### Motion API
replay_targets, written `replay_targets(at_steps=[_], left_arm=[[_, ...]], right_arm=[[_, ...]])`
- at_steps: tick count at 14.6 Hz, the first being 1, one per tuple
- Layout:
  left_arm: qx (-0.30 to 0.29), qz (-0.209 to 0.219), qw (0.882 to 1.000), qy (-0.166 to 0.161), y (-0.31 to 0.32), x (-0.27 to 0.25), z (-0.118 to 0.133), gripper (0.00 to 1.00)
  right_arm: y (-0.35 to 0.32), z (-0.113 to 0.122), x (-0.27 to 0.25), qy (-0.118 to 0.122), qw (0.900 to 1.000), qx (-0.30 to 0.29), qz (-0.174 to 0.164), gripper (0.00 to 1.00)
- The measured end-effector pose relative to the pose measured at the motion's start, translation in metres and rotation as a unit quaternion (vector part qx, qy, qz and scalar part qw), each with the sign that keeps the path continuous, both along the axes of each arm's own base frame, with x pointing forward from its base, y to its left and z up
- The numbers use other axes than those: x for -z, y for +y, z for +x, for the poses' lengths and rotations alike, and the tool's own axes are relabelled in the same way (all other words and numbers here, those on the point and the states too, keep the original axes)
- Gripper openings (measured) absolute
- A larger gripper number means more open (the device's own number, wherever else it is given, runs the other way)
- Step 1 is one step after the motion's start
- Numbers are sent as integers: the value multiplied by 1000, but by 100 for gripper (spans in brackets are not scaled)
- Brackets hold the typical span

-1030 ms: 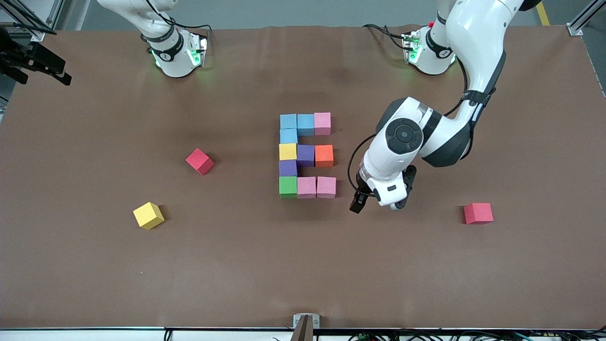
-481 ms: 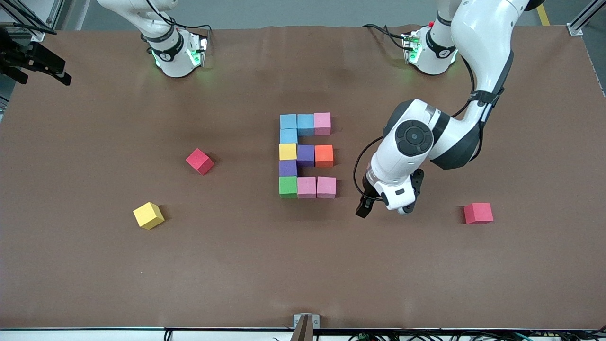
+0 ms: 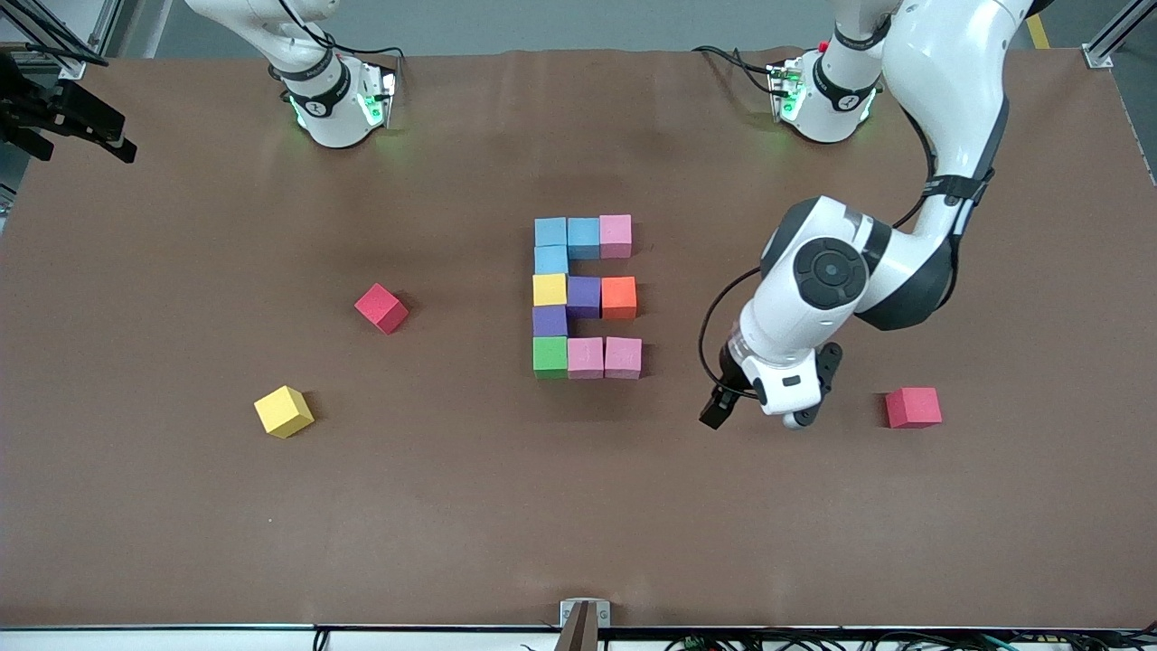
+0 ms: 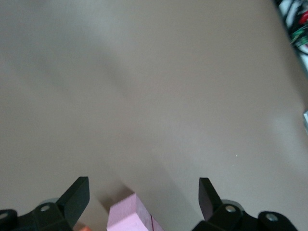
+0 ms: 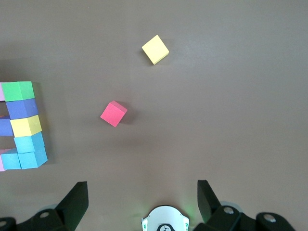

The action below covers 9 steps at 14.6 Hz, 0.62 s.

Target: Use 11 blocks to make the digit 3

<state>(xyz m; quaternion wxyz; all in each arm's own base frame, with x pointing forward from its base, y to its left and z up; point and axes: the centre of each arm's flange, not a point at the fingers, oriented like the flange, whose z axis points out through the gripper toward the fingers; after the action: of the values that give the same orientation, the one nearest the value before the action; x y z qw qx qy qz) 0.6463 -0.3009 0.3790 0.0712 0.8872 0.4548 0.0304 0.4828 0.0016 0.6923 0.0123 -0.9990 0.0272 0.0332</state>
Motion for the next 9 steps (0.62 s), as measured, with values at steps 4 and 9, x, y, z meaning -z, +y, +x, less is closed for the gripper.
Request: replay_targets(at_steps=[4,9], left_arm=[[89,36,995,-3,64,-32,16,100],[201,81,976,12,145,-103,8,100]], right_arm=[[-3,0,0,-2,1000,-25,-6,100],[-8,1,0,-2,999,-32,-17,100]])
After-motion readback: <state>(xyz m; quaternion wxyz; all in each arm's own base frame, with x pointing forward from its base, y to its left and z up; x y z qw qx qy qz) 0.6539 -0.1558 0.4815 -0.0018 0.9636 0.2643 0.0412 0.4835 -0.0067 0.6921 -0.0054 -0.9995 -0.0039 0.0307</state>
